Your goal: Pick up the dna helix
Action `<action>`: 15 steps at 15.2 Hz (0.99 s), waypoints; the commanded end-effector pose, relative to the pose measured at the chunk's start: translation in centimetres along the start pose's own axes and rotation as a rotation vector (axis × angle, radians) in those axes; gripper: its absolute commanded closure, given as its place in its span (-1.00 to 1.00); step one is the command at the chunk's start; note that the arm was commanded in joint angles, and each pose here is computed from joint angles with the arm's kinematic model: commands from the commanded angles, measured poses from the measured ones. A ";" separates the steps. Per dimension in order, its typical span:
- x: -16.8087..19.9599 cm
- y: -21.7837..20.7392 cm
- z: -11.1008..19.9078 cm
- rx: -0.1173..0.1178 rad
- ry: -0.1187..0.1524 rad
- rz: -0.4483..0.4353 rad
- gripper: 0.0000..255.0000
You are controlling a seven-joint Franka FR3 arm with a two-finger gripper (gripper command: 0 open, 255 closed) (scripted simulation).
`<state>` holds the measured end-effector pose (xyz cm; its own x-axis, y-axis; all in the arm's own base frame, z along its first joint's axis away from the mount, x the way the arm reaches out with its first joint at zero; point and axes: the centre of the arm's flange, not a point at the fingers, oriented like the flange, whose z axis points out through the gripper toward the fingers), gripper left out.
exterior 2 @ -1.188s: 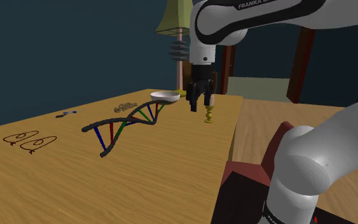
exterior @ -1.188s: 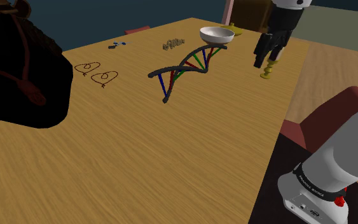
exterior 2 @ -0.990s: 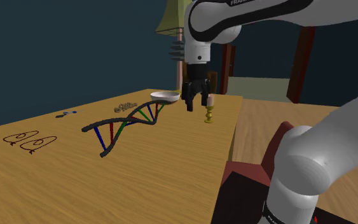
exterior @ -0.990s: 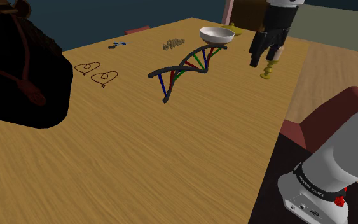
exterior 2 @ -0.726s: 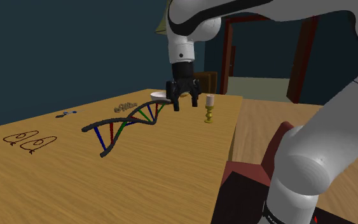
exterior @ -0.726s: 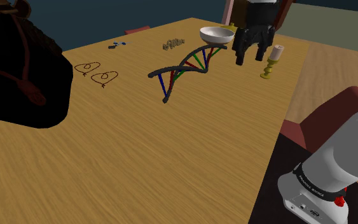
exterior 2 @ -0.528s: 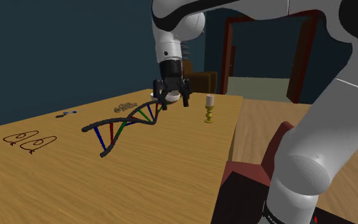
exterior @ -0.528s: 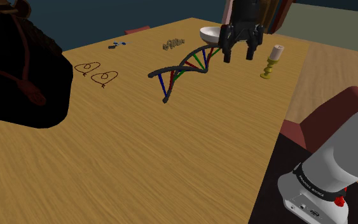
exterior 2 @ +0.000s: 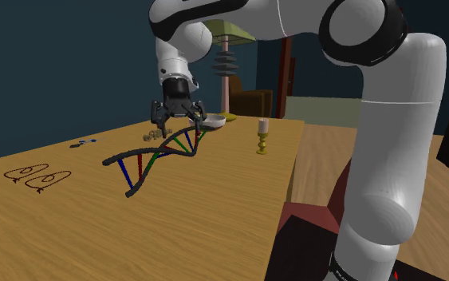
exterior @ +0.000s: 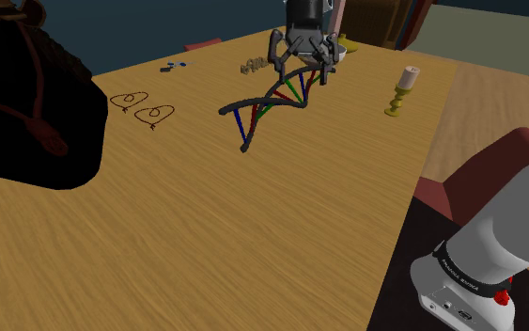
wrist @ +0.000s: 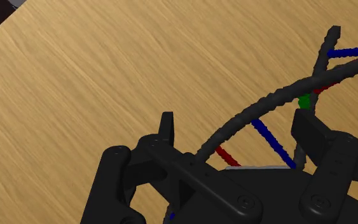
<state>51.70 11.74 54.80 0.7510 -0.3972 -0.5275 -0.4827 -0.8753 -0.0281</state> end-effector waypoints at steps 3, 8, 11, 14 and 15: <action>2.4 -1.9 0.8 0.023 -0.070 0.060 -1.00; 3.8 -1.8 3.0 0.023 -0.070 0.060 -1.00; 3.9 -1.8 3.3 0.023 -0.070 0.060 -1.00; 3.9 -1.8 3.3 0.023 -0.070 0.060 1.00; 3.9 -1.8 3.3 0.023 -0.070 0.060 1.00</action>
<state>54.02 12.66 50.05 0.6880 -0.4279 -0.5861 -0.5366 -0.8437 -0.0140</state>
